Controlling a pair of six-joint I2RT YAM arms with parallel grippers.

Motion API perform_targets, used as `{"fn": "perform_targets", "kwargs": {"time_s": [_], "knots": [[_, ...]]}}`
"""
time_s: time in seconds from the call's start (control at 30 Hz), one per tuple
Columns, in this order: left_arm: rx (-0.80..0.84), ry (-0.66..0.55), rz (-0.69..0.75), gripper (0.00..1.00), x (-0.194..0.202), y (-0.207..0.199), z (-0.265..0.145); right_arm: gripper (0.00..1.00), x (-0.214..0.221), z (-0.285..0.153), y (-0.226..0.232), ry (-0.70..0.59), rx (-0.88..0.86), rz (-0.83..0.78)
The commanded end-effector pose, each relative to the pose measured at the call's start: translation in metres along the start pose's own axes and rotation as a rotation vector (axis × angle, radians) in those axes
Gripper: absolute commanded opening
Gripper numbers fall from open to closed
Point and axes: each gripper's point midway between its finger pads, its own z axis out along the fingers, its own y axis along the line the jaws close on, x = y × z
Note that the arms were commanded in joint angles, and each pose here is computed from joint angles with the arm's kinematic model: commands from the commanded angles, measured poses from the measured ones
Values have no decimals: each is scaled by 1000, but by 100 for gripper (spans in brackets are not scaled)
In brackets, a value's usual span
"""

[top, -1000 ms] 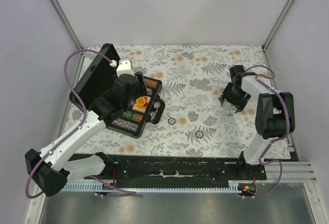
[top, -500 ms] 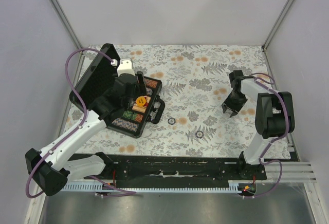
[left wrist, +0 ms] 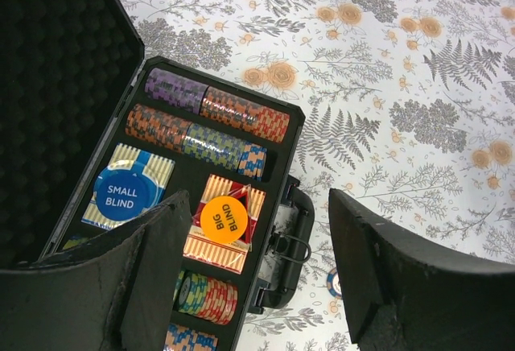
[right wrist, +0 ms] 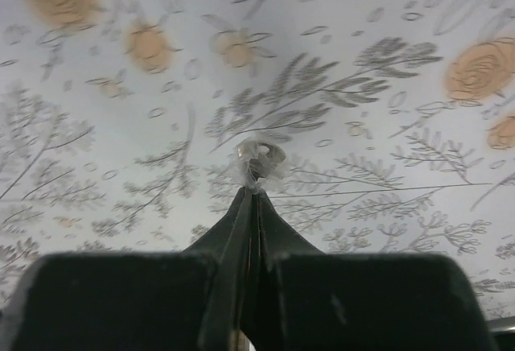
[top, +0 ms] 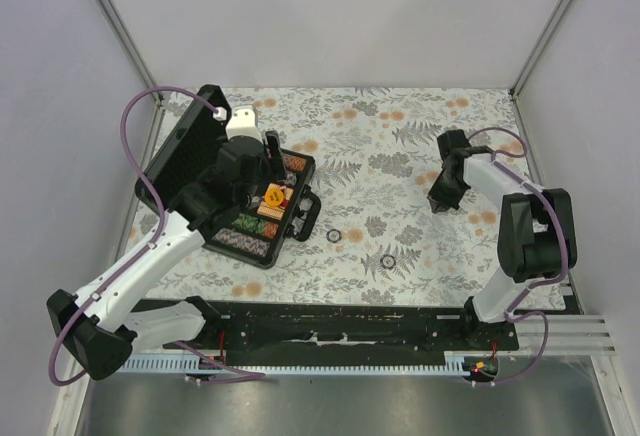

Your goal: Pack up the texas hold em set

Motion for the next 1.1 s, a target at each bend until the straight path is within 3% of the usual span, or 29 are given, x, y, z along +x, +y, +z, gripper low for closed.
{"fn": "perform_targets", "kwargs": {"time_s": [0.0, 0.23, 0.53, 0.77, 1.07], "knots": [[8, -48, -4, 76, -18, 5, -13, 1, -20, -40, 61, -128, -163, -98], [-47, -59, -21, 74, -18, 23, -26, 2, 7, -103, 192, -210, -479, -384], [-112, -88, -43, 72, -20, 51, -50, 2, 85, -165, 335, -240, -889, -712], [-148, -97, -54, 72, -19, 63, -60, 4, 153, -162, 390, -200, -979, -892], [-156, -88, -43, 72, -16, 66, -61, 9, 199, -154, 413, -178, -990, -1002]]}}
